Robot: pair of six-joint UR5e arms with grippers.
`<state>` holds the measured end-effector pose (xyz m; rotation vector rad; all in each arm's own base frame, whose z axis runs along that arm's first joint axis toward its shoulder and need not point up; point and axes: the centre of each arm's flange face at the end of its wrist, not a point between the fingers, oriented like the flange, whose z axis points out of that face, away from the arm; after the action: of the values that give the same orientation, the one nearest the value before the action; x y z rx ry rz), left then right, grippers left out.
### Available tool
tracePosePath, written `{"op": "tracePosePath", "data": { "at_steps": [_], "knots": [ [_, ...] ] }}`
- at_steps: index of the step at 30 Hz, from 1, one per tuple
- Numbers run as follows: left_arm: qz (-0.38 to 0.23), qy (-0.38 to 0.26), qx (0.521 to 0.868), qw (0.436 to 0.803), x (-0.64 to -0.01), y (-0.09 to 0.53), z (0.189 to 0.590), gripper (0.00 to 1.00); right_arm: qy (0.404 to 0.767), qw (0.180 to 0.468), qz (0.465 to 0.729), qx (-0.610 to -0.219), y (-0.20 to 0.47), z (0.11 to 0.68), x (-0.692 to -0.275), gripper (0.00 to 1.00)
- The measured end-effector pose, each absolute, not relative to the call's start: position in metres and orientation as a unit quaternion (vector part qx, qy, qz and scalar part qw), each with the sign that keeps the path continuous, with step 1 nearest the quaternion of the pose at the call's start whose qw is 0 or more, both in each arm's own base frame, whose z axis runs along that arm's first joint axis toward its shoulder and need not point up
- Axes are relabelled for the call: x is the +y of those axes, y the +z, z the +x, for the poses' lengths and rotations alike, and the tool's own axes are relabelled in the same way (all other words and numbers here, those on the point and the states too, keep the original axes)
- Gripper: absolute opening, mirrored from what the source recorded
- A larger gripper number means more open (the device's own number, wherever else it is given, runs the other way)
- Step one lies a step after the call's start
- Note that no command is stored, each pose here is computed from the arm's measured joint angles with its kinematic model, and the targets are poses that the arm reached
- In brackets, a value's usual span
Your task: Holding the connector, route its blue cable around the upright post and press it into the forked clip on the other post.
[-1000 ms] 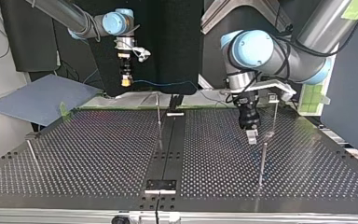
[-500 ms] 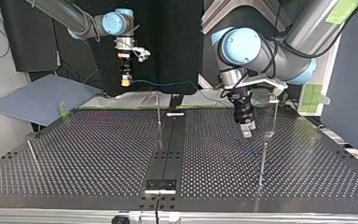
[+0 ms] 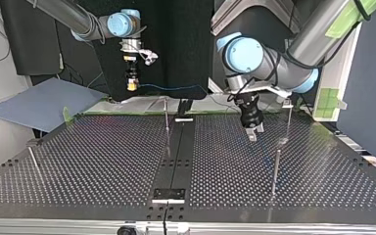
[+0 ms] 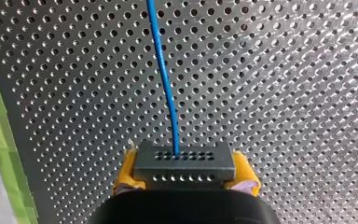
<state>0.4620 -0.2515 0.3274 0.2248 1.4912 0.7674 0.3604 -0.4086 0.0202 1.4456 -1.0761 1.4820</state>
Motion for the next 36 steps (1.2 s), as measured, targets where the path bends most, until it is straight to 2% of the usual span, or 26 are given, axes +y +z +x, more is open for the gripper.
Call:
{"op": "tracePosePath", "data": {
  "at_steps": [10,29,36],
  "knots": [
    [0.108,0.375,0.656,0.646,-0.247,0.343,0.472,1.00,0.587,0.394,0.567,-0.423,0.021,0.361,-0.409,0.00],
    [0.115,0.381,0.645,0.653,-0.247,0.362,0.487,1.00,0.586,0.393,0.568,-0.423,0.021,0.362,-0.409,0.00],
    [0.121,0.386,0.652,0.642,-0.254,0.356,0.499,1.00,0.586,0.392,0.569,-0.423,0.021,0.362,-0.408,0.00]
  ]
}}
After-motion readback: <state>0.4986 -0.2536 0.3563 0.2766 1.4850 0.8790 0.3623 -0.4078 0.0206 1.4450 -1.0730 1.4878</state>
